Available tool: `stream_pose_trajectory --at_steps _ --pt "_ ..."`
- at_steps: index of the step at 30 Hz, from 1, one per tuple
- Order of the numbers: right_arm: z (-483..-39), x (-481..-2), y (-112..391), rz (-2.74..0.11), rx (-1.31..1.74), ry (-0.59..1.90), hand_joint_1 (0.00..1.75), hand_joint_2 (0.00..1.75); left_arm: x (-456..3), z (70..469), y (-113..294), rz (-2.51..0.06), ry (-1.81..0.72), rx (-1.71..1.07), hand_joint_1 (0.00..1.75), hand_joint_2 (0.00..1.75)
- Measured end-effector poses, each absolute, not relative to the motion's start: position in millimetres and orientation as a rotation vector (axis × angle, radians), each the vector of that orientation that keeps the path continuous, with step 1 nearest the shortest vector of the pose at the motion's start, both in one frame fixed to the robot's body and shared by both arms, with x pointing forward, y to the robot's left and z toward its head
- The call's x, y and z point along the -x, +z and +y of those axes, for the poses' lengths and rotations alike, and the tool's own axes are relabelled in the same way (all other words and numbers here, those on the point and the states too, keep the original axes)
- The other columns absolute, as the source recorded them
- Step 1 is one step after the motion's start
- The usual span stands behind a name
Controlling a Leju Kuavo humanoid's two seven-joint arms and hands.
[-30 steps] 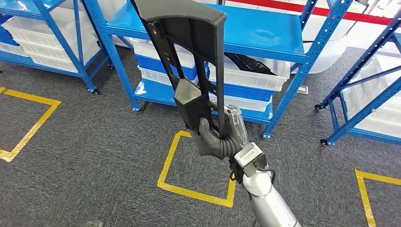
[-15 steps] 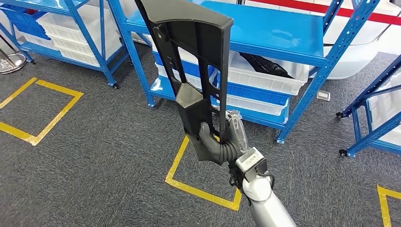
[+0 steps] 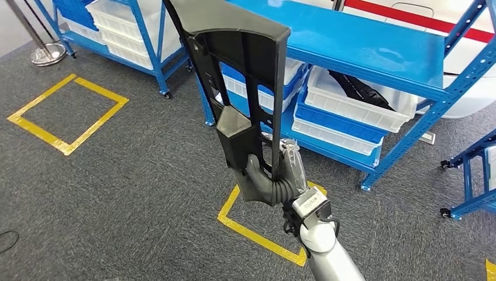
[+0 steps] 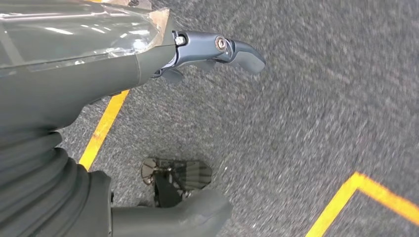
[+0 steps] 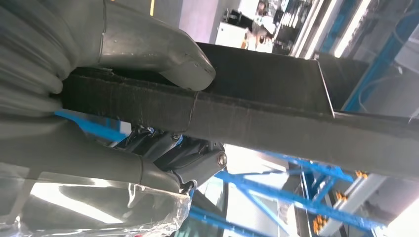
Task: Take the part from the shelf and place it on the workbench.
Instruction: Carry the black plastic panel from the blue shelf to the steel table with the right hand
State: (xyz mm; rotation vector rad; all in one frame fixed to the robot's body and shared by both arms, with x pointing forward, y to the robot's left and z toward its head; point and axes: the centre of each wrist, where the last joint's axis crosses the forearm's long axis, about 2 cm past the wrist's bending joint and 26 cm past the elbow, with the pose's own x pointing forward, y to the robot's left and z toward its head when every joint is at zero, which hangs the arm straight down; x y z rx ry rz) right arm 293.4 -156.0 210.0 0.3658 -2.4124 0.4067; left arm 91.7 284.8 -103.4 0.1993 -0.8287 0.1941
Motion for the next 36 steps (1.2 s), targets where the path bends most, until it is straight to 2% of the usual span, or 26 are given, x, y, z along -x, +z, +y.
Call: stream_pose_trajectory --at_steps 10,17,27,32,36 --pt "-162 -293 205 -2.406 -0.357 0.404 1.75 1.75 -91 277 -103 -0.832 0.219 -0.209 0.00 1.75" --pt "-160 -288 199 -2.419 -0.367 0.397 1.75 1.75 -72 283 -107 -0.821 0.241 -0.104 0.00 1.75" --pt "-116 -278 193 -2.405 -0.483 0.455 1.75 1.75 -61 314 -109 -0.704 0.342 -0.207 0.00 1.75" --pt "-94 -281 192 -2.363 -0.650 0.507 1.75 1.75 -55 306 -109 -0.659 0.426 -0.392 0.00 1.75" --pt "-90 -277 191 -2.311 -0.676 0.508 1.75 1.75 -51 292 -110 -0.631 0.399 -0.389 0.00 1.75"
